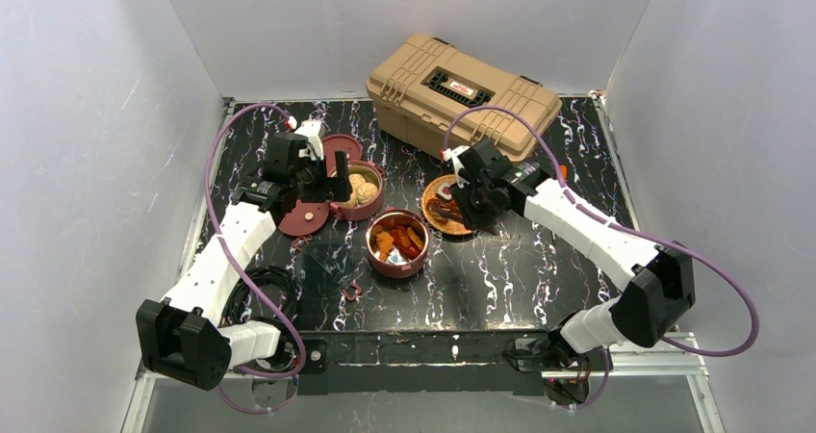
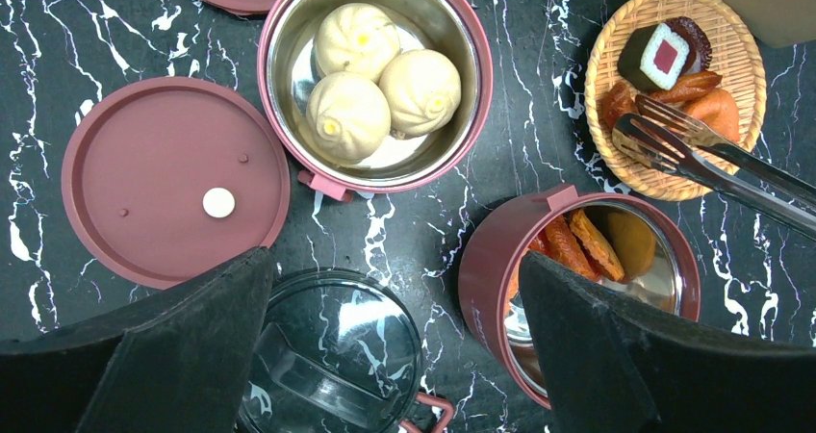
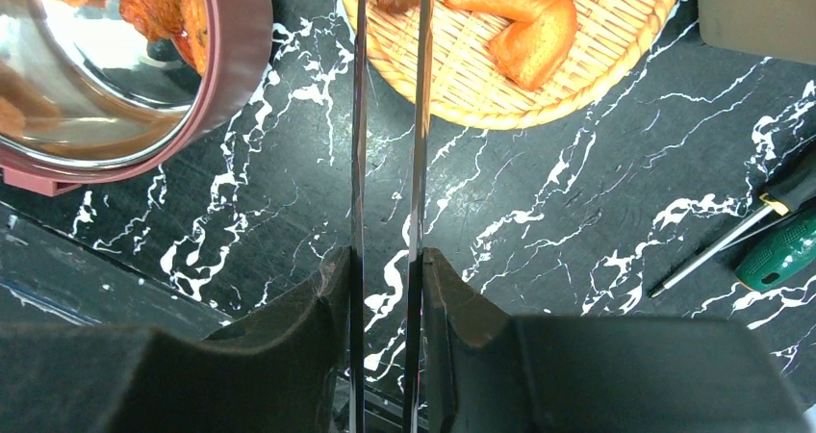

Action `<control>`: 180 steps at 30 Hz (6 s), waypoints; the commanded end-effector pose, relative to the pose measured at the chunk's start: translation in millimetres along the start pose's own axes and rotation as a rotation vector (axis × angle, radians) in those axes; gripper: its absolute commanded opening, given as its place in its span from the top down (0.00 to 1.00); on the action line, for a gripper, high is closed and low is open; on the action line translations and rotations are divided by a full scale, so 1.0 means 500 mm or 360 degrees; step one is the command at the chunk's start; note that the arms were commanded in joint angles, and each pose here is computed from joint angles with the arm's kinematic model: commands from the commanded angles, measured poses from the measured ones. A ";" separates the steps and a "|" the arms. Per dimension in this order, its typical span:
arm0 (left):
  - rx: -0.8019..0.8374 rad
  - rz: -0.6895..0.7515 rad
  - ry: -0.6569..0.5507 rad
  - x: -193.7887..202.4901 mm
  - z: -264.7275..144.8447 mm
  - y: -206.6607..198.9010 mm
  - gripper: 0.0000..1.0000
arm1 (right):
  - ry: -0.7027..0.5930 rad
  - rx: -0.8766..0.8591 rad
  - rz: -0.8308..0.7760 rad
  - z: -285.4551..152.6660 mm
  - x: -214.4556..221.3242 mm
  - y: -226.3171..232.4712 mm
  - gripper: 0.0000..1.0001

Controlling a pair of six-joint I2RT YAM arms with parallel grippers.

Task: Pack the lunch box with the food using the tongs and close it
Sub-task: Pick up the fake food from the plate, then place the fake food in the packing box, then pick up the fake food from the plate.

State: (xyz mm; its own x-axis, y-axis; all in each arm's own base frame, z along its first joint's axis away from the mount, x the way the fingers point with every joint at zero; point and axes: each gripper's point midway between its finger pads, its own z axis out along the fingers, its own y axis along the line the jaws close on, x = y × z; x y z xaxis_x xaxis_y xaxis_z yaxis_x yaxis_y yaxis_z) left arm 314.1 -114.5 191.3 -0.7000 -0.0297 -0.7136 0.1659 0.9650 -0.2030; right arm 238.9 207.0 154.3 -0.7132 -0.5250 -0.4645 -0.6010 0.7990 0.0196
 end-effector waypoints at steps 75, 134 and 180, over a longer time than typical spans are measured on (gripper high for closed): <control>0.0052 0.0003 -0.0049 -0.027 -0.025 -0.015 0.02 | -0.0247 -0.0389 0.0113 -0.083 -0.017 0.249 0.68; 0.0062 -0.0007 -0.0056 -0.027 -0.025 -0.017 0.01 | -0.0171 0.0208 0.0694 -0.106 0.075 -0.017 0.55; 0.0043 -0.0004 -0.0041 -0.025 -0.021 -0.013 0.01 | -0.0044 0.0378 0.0583 -0.045 0.089 -0.049 0.53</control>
State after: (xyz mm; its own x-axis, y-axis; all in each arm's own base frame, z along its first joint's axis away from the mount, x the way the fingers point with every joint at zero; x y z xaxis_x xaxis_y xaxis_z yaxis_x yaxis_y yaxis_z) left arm 312.0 -117.9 193.3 -0.7028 -0.0305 -0.7108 0.1795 0.9592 -0.2187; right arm 203.8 158.0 149.4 -0.8690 -0.1975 -0.4538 -0.2224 0.9750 0.0016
